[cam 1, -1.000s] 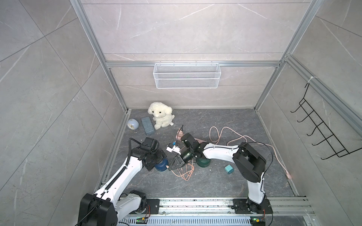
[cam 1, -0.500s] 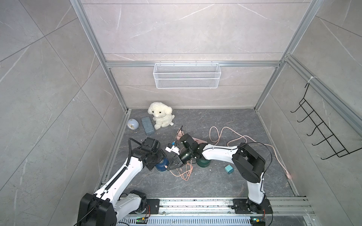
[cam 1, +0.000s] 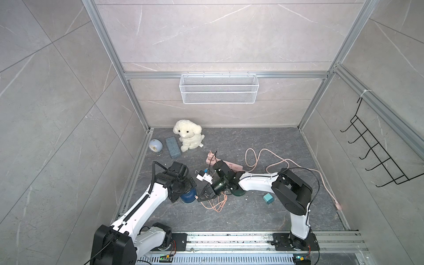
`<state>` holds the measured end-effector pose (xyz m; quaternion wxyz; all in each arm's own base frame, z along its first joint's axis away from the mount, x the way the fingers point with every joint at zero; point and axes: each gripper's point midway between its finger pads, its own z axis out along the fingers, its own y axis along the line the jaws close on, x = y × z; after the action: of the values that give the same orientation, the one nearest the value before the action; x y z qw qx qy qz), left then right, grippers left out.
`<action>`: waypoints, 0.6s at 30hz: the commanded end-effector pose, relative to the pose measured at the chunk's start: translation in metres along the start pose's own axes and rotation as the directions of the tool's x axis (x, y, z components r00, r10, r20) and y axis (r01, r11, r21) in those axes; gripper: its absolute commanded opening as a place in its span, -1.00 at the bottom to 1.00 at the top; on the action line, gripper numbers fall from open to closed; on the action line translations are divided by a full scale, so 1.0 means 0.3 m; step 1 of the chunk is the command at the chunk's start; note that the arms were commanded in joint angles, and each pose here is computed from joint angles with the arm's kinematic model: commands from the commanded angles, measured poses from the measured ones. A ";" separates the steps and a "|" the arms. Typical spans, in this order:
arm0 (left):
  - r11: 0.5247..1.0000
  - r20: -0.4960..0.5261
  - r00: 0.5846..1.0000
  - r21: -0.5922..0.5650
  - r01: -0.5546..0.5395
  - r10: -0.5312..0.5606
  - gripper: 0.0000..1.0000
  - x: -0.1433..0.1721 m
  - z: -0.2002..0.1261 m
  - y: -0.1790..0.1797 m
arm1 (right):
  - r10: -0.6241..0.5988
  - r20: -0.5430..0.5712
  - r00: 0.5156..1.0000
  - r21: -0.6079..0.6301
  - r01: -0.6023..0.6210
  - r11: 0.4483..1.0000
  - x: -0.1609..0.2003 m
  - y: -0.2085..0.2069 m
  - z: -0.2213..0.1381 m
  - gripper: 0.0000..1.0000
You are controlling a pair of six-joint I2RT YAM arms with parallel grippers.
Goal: Charge the cordless meat grinders
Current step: Adjust the cordless meat grinder at the center of the board.
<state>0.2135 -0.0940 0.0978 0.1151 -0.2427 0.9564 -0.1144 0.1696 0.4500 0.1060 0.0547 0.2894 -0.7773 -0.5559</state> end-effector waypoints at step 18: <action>0.885 -0.288 0.839 0.076 -0.460 0.461 0.99 0.051 -0.057 -0.098 | -0.022 0.107 0.994 0.056 0.016 0.998 0.027 0.011 -0.103 -0.99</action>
<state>0.2183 -0.1171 0.1167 0.0341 -0.0321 0.9933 -0.1057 0.1691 0.4226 0.1054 0.0253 0.2688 -0.7969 -0.5405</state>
